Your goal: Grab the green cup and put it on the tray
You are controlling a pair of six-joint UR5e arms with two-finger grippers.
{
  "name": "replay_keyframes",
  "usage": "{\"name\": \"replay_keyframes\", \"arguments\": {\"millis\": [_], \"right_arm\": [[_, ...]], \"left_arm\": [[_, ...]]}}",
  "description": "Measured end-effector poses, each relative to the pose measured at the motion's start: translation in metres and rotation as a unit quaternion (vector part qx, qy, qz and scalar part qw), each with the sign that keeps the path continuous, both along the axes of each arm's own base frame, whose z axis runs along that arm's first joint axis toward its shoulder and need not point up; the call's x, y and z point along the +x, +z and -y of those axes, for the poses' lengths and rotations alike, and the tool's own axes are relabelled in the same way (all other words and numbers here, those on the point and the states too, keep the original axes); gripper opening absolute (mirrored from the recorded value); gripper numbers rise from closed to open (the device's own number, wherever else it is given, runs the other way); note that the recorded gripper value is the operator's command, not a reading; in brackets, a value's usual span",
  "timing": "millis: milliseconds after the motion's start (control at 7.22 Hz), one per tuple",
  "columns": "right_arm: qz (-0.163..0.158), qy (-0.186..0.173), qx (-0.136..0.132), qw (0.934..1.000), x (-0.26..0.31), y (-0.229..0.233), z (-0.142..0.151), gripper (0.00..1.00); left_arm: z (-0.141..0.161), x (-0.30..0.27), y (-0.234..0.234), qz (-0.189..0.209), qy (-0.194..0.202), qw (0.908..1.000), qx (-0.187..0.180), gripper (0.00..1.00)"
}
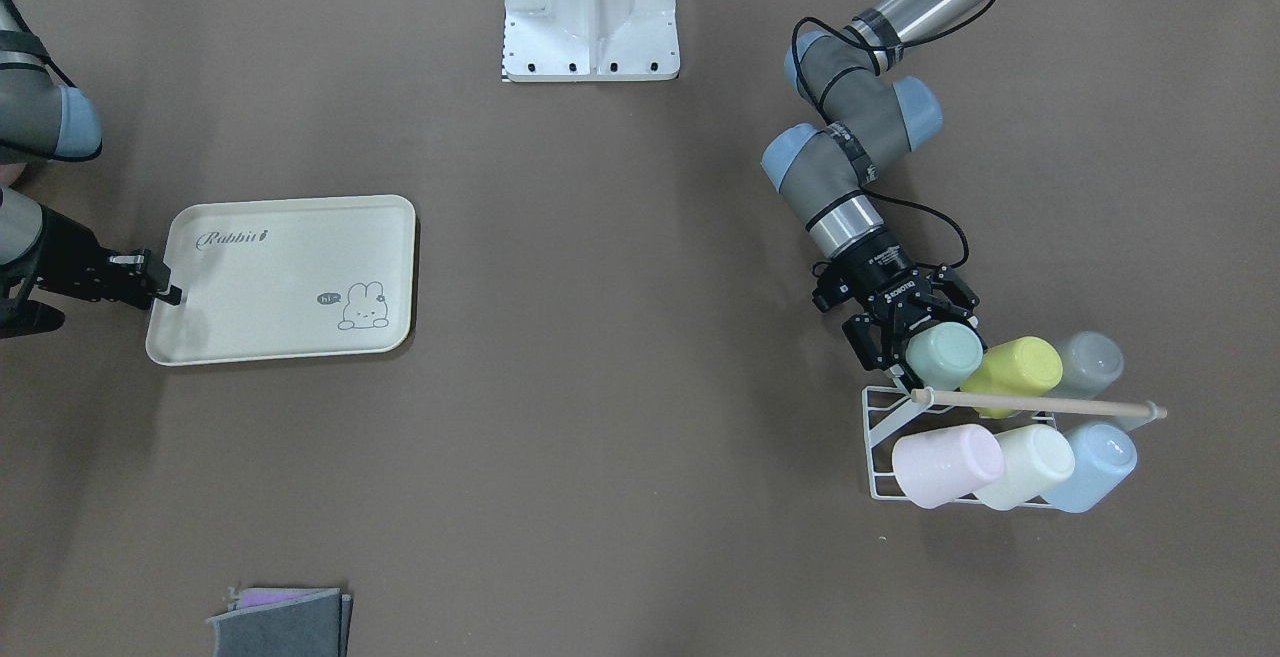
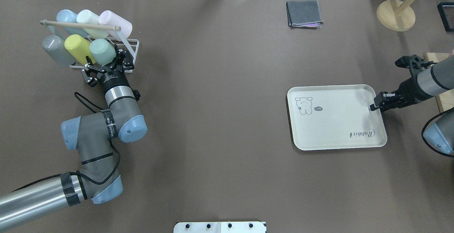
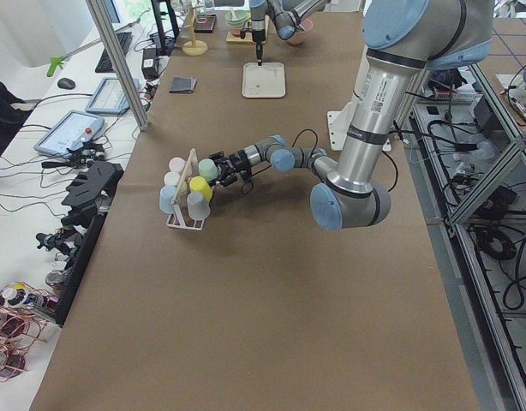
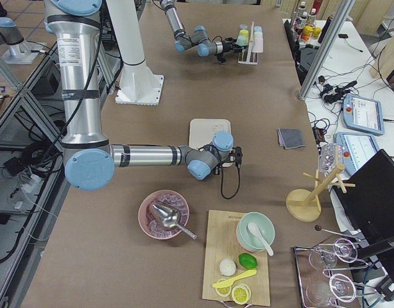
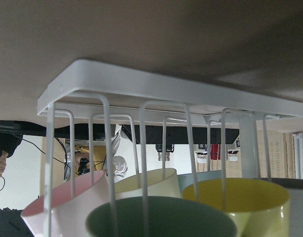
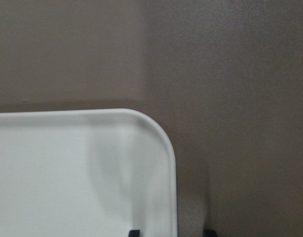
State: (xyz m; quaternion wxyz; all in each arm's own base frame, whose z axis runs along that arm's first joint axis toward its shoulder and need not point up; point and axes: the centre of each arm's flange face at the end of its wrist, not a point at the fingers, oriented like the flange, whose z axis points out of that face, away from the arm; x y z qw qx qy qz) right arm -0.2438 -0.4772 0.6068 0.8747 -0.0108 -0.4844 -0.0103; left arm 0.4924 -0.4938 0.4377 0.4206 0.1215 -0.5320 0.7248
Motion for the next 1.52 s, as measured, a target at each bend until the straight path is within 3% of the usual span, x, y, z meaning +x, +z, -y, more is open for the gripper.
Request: {"name": "replay_keyframes", "arguments": {"millis": [139,277,416,693,970,1524], "right_arm": [[0.001,-0.001,-0.001,1.0,0.0,0.0,0.0,0.0],[0.002,-0.002,-0.001,1.0,0.0,0.0,0.0,0.0],[0.003,-0.003,-0.002,1.0,0.0,-0.001,0.0,0.0],[0.006,-0.003,-0.002,1.0,-0.002,-0.006,0.001,0.0],[0.011,0.0,-0.003,0.9999,-0.01,-0.026,0.012,0.0],[0.018,0.006,-0.035,0.9992,-0.09,-0.16,0.057,0.0]], "left_arm": [[0.0,0.0,-0.001,0.006,0.002,1.0,0.0,0.94],[0.001,0.0,-0.003,0.013,0.003,0.9999,0.002,0.78],[0.001,-0.001,-0.006,0.022,0.005,0.9997,0.004,0.44],[0.001,-0.003,-0.016,0.039,0.014,0.9991,0.005,0.15],[0.001,-0.006,-0.018,0.034,0.016,0.9993,0.009,0.0],[-0.002,-0.042,-0.05,-0.001,0.013,0.9992,0.038,0.0]]}}
